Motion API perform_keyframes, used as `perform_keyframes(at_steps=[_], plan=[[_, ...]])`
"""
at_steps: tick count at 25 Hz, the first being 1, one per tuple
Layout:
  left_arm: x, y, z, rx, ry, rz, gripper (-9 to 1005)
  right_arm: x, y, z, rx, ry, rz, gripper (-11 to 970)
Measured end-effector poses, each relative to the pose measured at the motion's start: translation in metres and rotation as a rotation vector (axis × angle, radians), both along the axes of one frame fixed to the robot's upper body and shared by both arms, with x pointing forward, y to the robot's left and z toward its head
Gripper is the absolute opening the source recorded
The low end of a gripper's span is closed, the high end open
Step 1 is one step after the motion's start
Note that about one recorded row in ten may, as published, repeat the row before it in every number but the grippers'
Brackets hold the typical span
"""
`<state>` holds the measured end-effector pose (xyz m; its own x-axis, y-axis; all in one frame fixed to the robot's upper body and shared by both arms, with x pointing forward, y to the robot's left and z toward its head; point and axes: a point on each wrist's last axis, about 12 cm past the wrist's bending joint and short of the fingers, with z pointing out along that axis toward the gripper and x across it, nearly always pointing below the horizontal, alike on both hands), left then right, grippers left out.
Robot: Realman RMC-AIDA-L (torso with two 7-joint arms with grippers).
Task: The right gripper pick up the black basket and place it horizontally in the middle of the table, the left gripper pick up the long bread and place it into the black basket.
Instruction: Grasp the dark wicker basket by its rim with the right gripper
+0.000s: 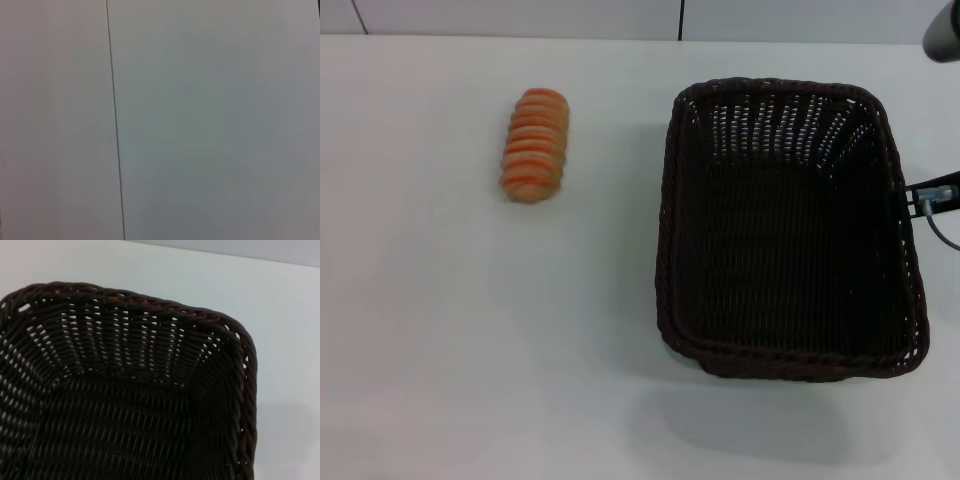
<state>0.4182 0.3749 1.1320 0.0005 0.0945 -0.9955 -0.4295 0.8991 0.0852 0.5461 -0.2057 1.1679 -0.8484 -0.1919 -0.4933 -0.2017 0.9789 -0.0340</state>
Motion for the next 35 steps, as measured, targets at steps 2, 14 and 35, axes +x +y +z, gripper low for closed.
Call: perform_keyframes(at_steps=[2,14,35], plan=[[-0.001,0.000,0.000,0.001,0.002,0.001,859,0.001,0.001,-0.003,0.001,-0.001,0.004,717],[-0.002,0.001,-0.001,0.001,0.006,0.004,856,0.007,0.020,-0.011,-0.041,-0.010,0.113,662],[-0.006,0.002,-0.002,0.014,0.014,0.005,852,0.012,0.006,0.021,-0.190,-0.203,0.389,262]])
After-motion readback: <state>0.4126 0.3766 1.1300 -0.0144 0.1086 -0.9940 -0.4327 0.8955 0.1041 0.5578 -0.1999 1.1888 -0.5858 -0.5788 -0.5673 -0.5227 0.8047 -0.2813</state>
